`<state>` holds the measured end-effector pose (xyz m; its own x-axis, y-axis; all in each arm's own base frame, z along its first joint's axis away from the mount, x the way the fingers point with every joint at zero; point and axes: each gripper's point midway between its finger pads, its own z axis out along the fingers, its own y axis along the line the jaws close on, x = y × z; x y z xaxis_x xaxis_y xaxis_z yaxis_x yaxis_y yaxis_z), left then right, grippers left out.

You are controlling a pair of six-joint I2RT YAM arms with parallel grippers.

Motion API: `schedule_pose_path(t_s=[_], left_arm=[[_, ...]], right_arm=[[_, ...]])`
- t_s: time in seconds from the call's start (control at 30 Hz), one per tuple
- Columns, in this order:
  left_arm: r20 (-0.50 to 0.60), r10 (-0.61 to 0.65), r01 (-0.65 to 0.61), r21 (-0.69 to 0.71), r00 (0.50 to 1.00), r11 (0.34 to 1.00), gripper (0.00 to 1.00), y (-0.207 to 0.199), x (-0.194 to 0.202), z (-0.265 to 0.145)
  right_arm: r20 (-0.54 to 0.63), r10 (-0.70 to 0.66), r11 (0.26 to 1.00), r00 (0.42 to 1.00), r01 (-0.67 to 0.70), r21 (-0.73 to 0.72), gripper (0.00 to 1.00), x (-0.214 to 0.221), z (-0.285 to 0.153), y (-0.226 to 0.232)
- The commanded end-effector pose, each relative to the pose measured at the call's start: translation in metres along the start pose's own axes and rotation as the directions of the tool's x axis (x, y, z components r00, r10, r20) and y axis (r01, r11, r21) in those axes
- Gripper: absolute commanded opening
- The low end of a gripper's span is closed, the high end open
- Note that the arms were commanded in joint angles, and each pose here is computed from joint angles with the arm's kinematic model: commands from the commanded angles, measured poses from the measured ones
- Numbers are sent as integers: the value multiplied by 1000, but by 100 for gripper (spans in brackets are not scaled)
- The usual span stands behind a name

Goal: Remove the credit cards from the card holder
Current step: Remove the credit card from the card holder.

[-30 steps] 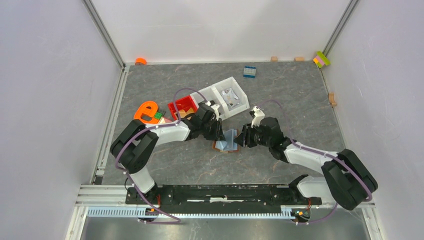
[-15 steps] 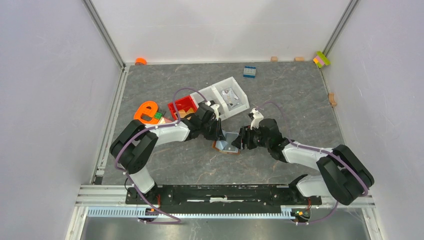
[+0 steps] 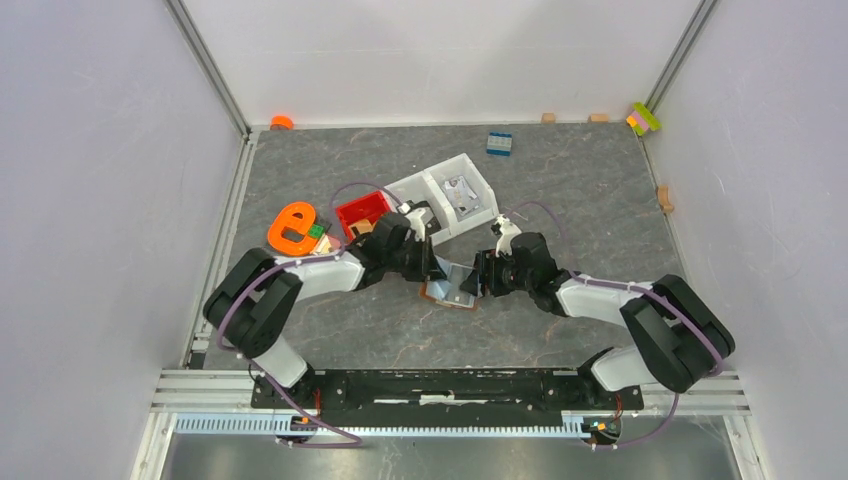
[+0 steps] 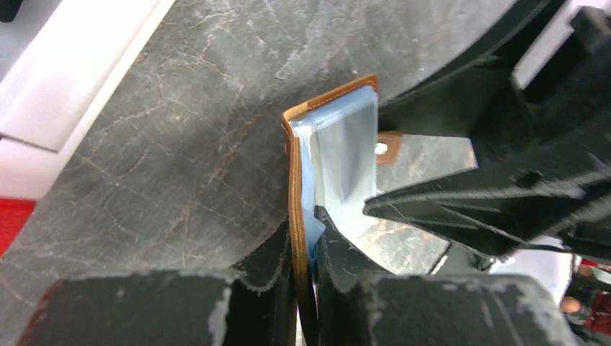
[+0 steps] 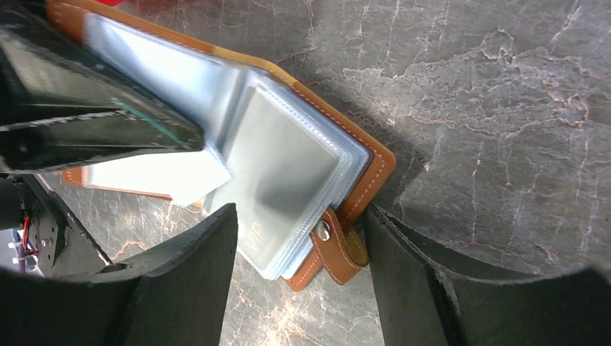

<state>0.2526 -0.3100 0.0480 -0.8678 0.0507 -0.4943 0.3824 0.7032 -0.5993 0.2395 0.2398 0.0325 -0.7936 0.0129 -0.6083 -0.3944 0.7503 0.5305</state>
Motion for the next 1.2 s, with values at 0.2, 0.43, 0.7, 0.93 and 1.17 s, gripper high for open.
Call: schedule_pose_path(t_s=[0.2, 0.43, 0.7, 0.93, 1.17], left_arm=[[305, 1, -108, 332, 952, 937, 11, -71, -53, -71], [408, 15, -222, 466, 913, 856, 11, -104, -54, -108], [437, 11, -272, 539, 899, 797, 14, -121, -52, -123], [455, 15, -241, 443, 890, 864, 56, -102, -57, -115], [487, 31, -229, 351, 873, 908, 91, -87, -60, -116]], right_arm=[[241, -49, 995, 969, 69, -77, 91, -42, -36, 26], [407, -56, 944, 912, 181, -277, 93, -59, -71, 69], [526, -55, 884, 849, 287, -370, 64, -68, -103, 97], [498, -52, 906, 866, 250, -341, 16, -68, -94, 89], [491, -54, 922, 870, 233, -311, 9, -68, -90, 82]])
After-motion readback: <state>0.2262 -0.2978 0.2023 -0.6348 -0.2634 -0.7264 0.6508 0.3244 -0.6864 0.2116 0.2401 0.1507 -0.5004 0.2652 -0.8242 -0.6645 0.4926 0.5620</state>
